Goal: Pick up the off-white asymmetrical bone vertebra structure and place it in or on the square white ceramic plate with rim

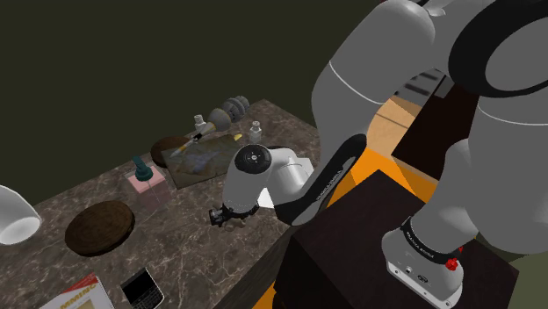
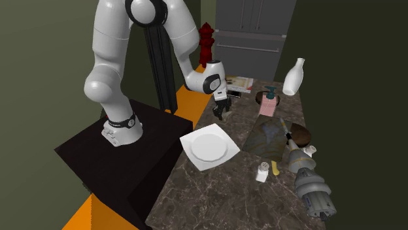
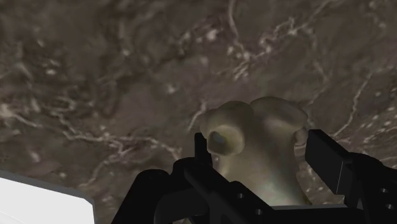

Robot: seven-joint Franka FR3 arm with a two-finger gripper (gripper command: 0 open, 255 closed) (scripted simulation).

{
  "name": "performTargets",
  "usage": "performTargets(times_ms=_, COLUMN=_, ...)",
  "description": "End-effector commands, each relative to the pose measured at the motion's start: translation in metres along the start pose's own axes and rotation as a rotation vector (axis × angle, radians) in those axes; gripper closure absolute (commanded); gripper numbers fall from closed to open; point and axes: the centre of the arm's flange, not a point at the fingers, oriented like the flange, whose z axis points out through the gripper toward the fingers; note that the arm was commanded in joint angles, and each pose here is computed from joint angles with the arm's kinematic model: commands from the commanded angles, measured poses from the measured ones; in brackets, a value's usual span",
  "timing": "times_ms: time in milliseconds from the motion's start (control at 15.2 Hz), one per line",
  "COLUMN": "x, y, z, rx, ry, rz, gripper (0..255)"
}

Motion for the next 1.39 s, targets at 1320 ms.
performTargets(times_ms=1320, x=0.027, y=0.014, z=-0.097, rx=0.0, ry=0.0, rz=0.0, gripper=255)
